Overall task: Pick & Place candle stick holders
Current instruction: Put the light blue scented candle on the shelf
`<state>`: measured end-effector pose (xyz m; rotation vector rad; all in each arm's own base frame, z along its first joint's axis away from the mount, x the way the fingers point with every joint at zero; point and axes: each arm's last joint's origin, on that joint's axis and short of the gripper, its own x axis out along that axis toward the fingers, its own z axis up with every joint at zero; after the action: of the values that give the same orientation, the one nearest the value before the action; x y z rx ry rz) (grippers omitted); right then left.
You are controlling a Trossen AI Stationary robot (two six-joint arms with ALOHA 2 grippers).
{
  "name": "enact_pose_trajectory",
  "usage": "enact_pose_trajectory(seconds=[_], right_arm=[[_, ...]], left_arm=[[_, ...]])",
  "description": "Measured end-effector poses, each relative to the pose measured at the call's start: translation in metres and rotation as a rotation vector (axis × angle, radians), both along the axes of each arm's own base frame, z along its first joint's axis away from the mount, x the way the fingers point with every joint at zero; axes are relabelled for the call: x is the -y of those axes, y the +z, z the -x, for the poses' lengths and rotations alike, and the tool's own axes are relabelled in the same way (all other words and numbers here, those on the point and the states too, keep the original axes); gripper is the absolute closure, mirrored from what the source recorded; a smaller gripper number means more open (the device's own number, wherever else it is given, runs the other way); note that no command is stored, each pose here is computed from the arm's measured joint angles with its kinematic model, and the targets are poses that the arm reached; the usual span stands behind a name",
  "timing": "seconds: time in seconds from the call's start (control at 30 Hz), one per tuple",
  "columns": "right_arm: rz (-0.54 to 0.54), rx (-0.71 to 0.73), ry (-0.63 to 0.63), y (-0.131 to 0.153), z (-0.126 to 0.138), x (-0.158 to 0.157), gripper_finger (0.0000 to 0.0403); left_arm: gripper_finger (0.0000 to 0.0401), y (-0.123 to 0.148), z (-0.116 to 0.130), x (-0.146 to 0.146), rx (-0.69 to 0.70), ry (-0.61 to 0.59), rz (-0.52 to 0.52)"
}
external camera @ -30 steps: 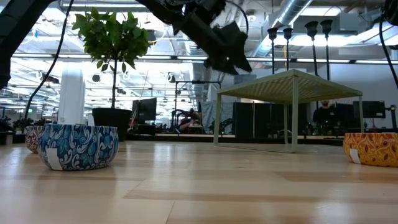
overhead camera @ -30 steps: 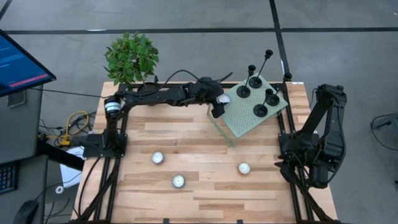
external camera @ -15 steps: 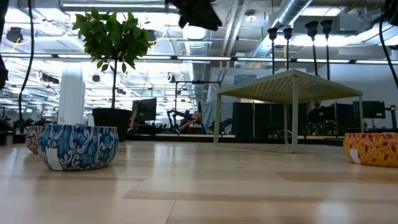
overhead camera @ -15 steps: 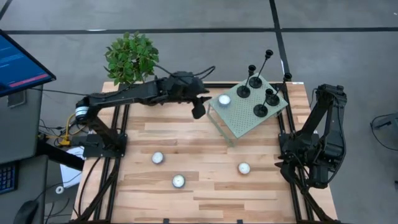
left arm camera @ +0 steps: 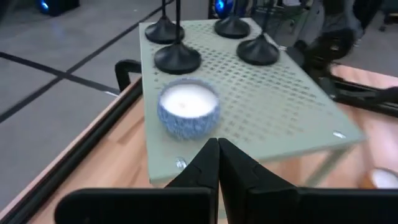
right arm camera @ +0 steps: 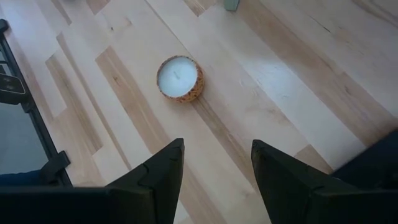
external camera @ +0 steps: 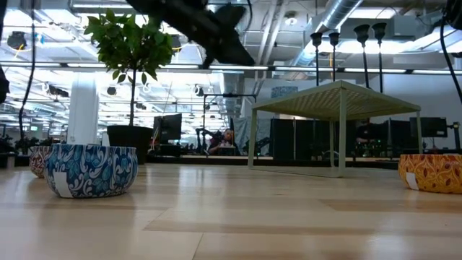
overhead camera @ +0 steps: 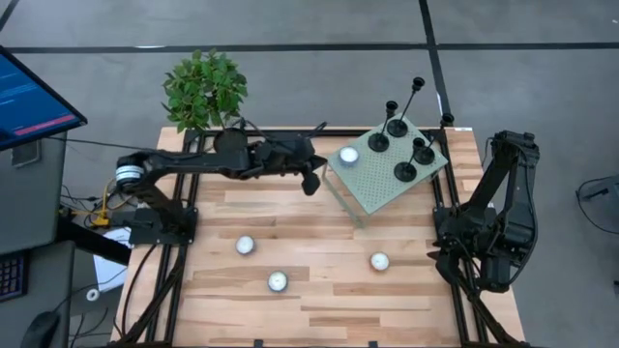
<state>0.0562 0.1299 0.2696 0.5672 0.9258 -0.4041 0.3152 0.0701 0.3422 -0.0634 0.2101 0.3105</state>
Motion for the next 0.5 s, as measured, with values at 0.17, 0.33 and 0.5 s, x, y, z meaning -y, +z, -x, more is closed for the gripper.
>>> enact_pose_trajectory(seconds=[0.17, 0.33, 0.5], right_arm=[[0.001, 0.0, 0.0, 0.0, 0.0, 0.0, 0.0223], [0.001, 0.0, 0.0, 0.0, 0.0, 0.0, 0.0223], [0.001, 0.0, 0.0, 0.0, 0.0, 0.0, 0.0223]], left_arm=[[0.0399, -0.024, -0.024, -0.008, -0.015, -0.004, 0.006], [0.0399, -0.041, -0.033, -0.018, -0.055, 0.016, 0.023], [0.04, -0.041, -0.033, -0.027, -0.033, 0.038, 0.018]])
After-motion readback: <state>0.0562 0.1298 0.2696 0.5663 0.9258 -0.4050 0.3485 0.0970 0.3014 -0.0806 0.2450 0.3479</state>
